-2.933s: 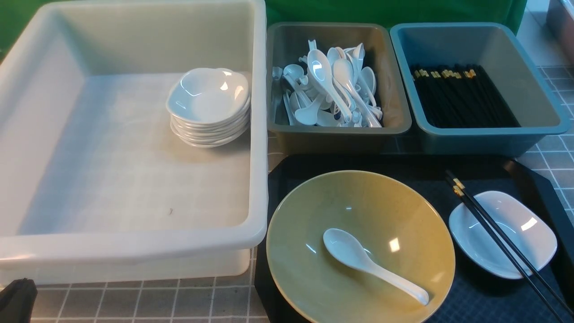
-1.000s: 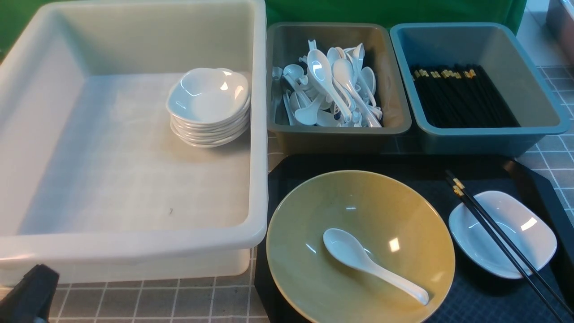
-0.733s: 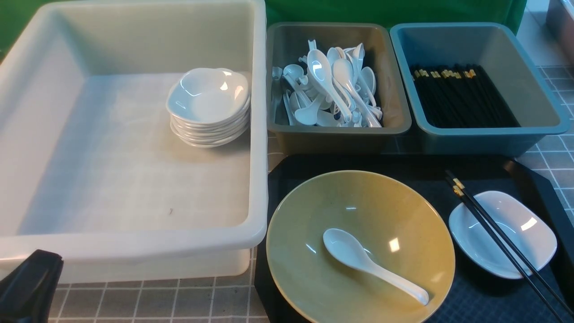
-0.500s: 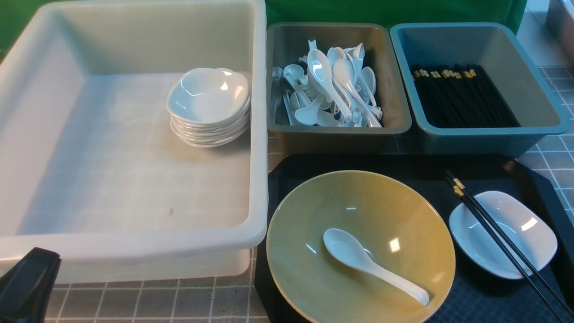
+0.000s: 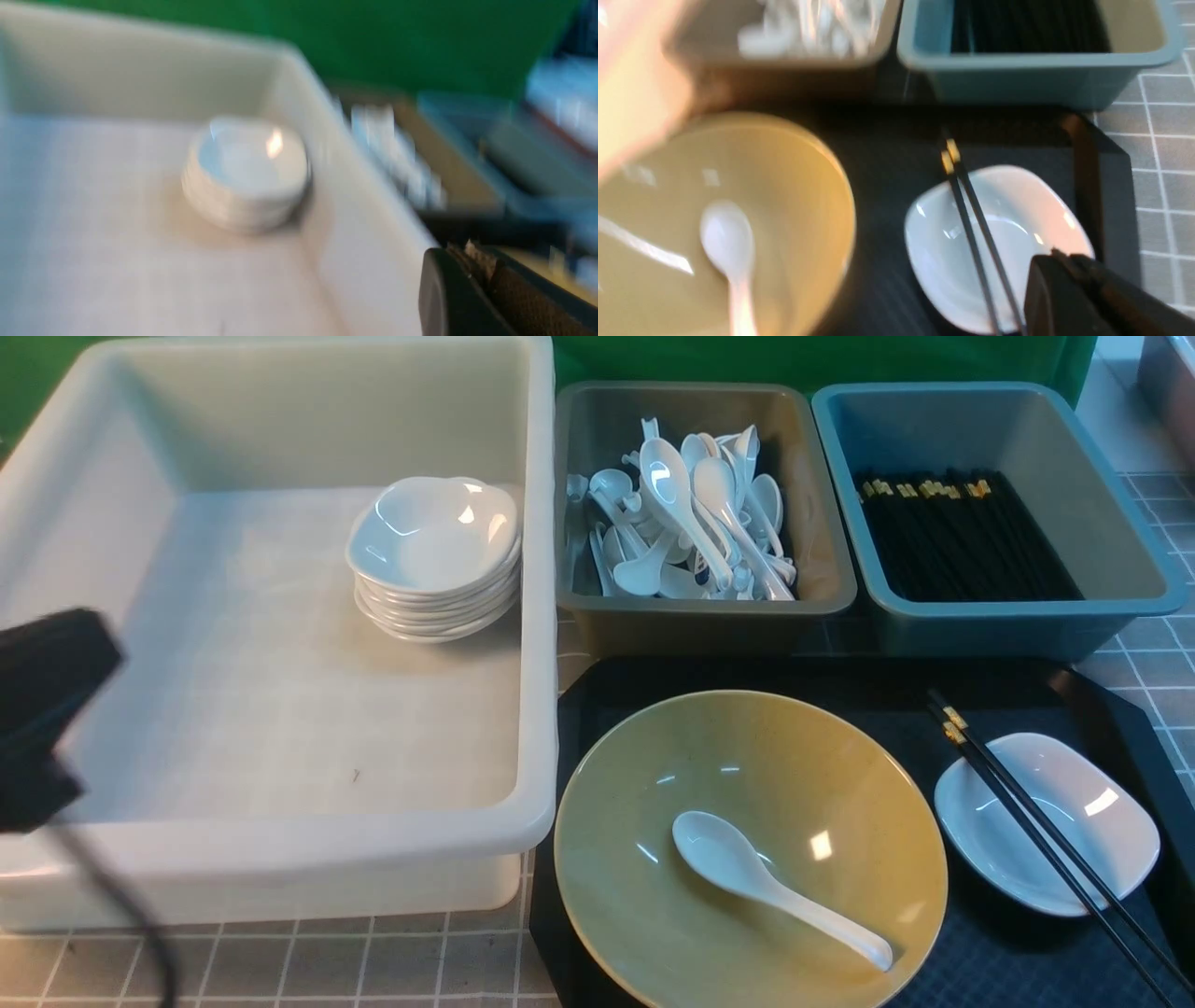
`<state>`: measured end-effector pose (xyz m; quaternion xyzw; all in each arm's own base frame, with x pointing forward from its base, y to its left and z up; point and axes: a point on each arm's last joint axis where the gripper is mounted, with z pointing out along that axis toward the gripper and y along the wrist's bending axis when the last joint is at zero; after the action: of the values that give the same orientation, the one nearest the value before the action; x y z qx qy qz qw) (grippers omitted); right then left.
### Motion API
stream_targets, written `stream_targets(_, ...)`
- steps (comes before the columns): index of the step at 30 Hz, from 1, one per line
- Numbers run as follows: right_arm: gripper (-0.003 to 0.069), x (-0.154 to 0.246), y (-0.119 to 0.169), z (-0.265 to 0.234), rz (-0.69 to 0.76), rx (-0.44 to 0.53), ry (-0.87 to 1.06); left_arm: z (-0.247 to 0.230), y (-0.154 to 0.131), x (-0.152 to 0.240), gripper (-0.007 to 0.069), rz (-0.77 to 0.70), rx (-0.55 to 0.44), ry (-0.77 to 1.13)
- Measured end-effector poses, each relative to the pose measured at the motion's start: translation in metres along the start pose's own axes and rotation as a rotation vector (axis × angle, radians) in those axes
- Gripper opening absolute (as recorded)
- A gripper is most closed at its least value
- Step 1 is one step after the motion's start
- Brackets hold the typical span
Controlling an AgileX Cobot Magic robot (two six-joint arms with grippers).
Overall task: On grey table put chopsticks spoon bowls plates into blue grey white boxes.
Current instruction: 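Move the grippers toward the tableware on the black tray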
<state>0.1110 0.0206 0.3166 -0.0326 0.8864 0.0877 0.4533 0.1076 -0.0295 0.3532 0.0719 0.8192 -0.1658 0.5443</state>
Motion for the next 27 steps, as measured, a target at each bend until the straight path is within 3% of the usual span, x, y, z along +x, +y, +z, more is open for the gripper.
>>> stream_targets(1, -0.0001, -0.009, 0.001, 0.004, -0.064, -0.003, 0.059, 0.009, 0.002, -0.007, -0.0011, 0.061, 0.019, 0.146)
stream_targets(2, -0.0001, -0.009, 0.001, 0.004, -0.064, -0.003, 0.059, 0.009, 0.002, -0.007, -0.0011, 0.065, 0.029, 0.151)
stream_targets(4, -0.0001, -0.025, 0.003, 0.019, -0.167, -0.026, 0.218, 0.026, 0.01, -0.017, -0.0011, 0.144, 0.054, 0.348)
stream_targets(8, -0.0001, -0.036, 0.007, 0.038, -0.222, -0.062, 0.36, 0.048, 0.011, -0.023, -0.0011, 0.227, 0.099, 0.482)
stream_targets(13, -0.0001, -0.032, 0.01, 0.074, -0.263, -0.103, 0.552, 0.076, -0.029, -0.014, -0.0011, 0.466, 0.289, 0.608)
stream_targets(19, 0.001, -0.025, 0.014, 0.109, -0.305, -0.119, 0.642, 0.1, -0.069, -0.002, -0.0011, 0.699, 0.391, 0.693)
stream_targets(23, 0.0064, -0.02, 0.014, 0.13, -0.349, -0.104, 0.697, 0.12, -0.091, -0.002, -0.0011, 0.775, 0.423, 0.684)
stream_targets(27, 0.0263, -0.023, 0.01, 0.157, -0.353, -0.057, 0.734, 0.146, -0.11, -0.002, -0.0011, 0.798, 0.454, 0.693)
